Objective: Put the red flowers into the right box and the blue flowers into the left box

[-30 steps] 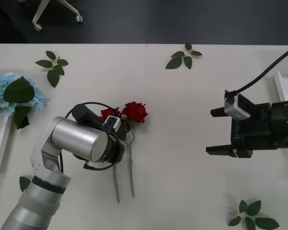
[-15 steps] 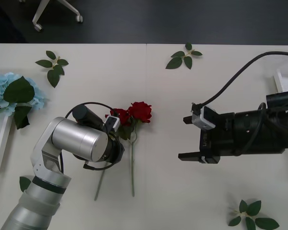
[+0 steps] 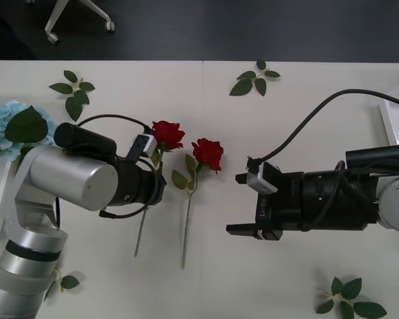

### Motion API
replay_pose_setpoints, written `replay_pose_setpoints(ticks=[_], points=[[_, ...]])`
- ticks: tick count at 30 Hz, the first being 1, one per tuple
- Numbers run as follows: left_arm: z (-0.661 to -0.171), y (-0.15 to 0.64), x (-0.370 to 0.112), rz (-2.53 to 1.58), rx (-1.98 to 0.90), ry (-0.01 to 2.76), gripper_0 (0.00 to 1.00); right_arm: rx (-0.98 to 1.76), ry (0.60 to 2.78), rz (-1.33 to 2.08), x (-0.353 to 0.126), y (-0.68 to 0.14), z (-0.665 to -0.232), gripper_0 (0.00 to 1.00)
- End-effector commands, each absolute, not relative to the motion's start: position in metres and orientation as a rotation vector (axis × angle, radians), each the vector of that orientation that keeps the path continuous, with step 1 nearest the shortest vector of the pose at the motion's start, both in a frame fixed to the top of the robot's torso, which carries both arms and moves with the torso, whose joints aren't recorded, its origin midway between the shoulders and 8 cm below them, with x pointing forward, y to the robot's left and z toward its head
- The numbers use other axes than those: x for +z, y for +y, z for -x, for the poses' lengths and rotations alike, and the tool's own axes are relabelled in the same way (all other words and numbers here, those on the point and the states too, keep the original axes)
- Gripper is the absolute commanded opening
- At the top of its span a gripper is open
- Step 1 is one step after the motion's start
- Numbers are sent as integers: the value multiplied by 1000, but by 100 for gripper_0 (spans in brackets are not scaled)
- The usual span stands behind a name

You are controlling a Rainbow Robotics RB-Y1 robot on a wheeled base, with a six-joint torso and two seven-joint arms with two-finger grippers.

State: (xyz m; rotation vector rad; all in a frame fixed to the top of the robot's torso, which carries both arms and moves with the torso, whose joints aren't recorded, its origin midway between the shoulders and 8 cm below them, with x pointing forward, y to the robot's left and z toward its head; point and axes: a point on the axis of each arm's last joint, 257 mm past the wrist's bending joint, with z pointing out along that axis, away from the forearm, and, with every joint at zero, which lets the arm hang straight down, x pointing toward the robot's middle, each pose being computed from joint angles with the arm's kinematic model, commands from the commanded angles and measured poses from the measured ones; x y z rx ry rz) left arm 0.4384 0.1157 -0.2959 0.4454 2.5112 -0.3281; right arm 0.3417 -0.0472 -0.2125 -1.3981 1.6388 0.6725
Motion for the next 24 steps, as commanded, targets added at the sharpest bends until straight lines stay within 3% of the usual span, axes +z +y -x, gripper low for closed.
replay_pose_setpoints(ticks=[1, 8, 24], points=[[-451, 125, -250, -428, -383, 2417, 0, 657, 1577, 1412, -203, -38, -345, 100], [-437, 125, -201, -484, -625, 2281, 0, 653, 1572, 1399, -200, -37, -347, 100], [-363, 113, -102, -867, -993, 1635, 0, 703, 1563, 1378, -197, -24, -341, 100]])
